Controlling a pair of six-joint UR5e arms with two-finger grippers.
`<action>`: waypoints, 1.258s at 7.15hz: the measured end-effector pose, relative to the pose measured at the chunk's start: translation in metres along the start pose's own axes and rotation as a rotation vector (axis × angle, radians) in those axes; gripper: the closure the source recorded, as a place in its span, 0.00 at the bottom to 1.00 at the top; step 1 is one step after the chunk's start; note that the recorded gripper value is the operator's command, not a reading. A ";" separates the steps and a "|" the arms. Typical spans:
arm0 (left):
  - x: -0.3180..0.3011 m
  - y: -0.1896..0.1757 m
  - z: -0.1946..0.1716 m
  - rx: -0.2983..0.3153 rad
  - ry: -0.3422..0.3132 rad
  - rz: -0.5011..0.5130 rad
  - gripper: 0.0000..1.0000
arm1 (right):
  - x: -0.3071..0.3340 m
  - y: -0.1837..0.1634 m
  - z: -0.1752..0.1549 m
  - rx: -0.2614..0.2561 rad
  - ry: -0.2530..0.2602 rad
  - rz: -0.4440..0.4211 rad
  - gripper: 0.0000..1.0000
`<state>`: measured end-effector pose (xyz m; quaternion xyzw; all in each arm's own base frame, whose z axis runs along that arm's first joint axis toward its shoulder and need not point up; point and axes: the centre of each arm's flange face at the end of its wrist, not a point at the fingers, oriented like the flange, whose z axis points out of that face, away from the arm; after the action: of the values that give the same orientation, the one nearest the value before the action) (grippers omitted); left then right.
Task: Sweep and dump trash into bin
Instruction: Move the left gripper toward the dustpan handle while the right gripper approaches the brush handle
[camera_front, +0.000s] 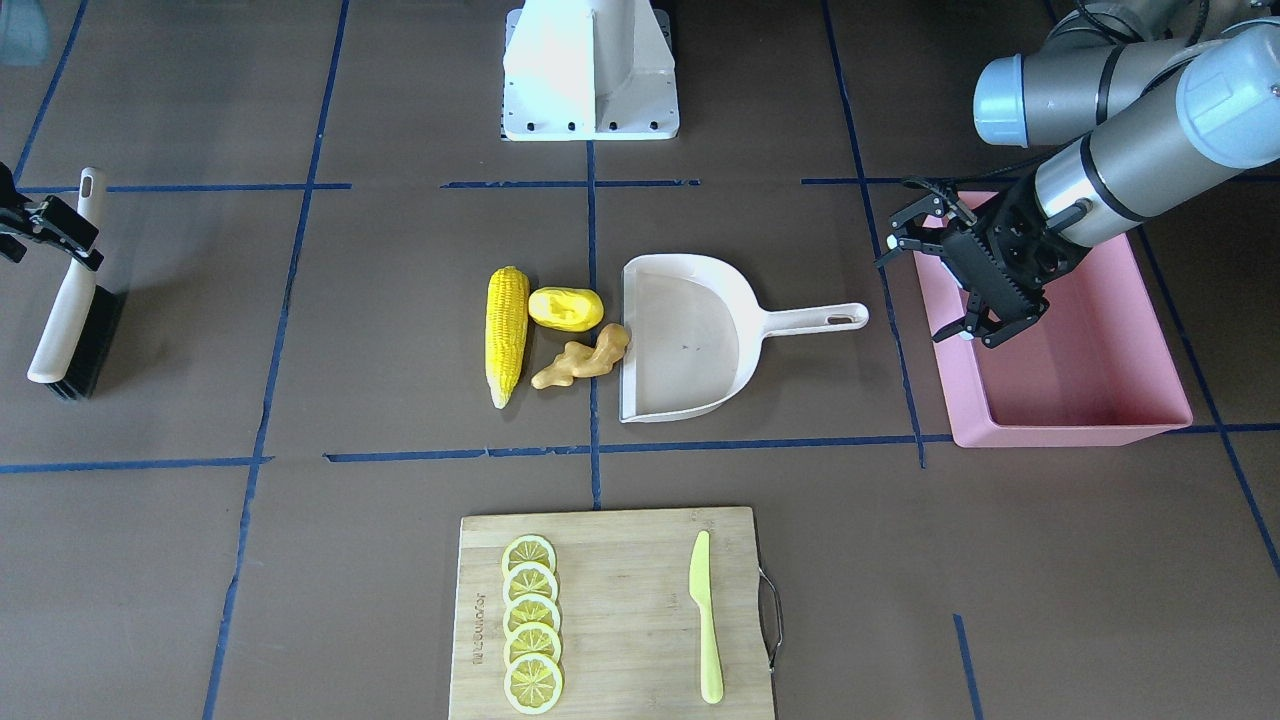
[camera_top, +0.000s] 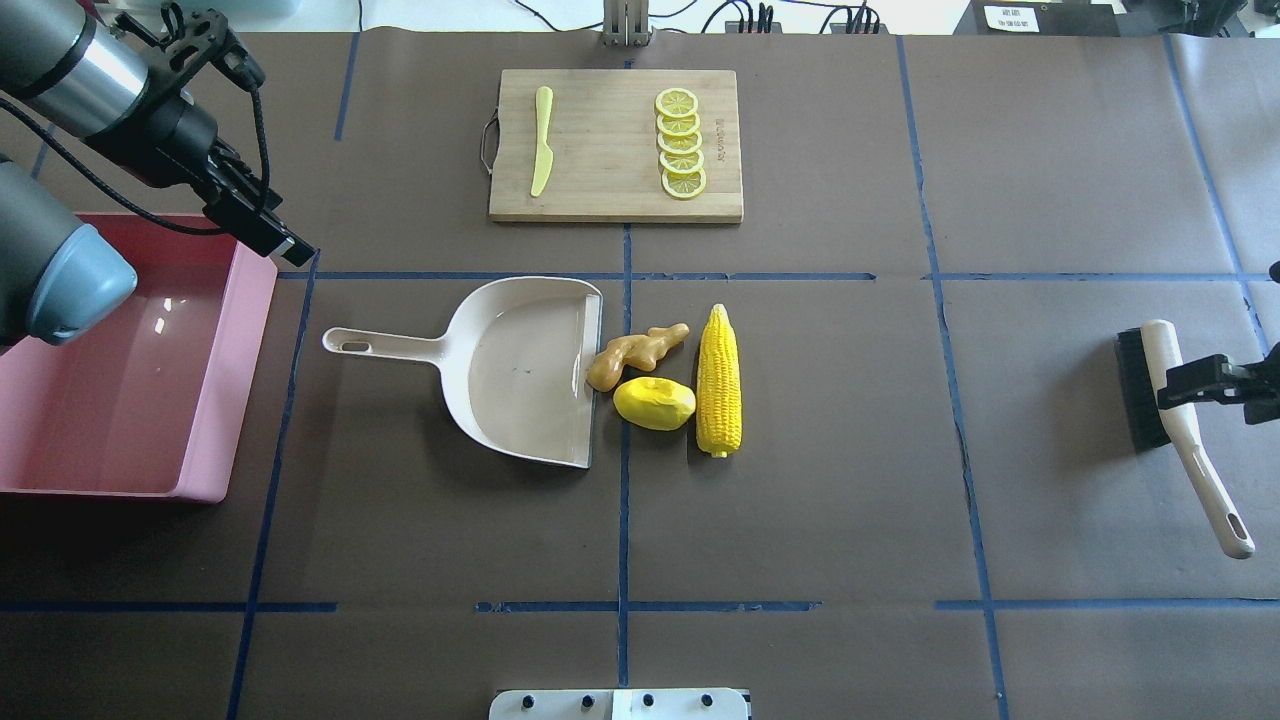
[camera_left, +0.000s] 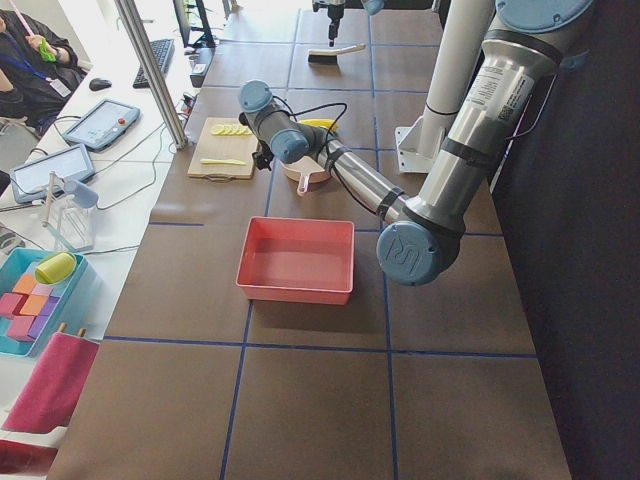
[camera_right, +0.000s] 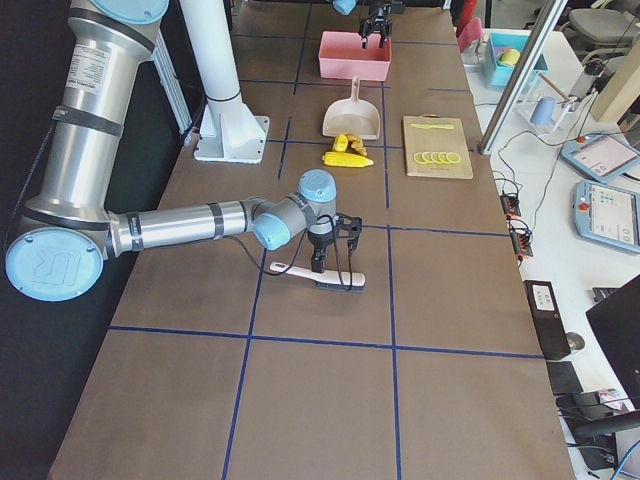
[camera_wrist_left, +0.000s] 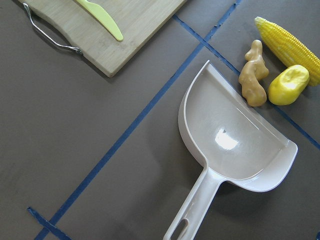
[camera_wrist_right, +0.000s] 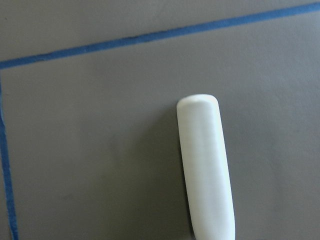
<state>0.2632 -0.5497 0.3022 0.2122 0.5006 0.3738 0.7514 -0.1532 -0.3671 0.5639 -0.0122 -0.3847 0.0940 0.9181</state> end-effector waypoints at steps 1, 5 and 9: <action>0.001 -0.001 0.001 0.000 0.001 0.003 0.00 | 0.006 0.013 0.009 -0.023 0.013 0.002 0.00; 0.001 -0.001 0.001 0.000 0.002 0.010 0.00 | 0.018 0.033 0.047 -0.105 0.067 -0.013 0.40; 0.000 0.000 0.002 0.008 0.003 0.023 0.00 | 0.020 0.033 0.055 -0.125 0.072 -0.023 1.00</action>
<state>0.2651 -0.5492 0.3033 0.2206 0.5005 0.3808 0.7455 -0.1835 -0.3336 0.6135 -0.0684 -0.3565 0.0590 0.9299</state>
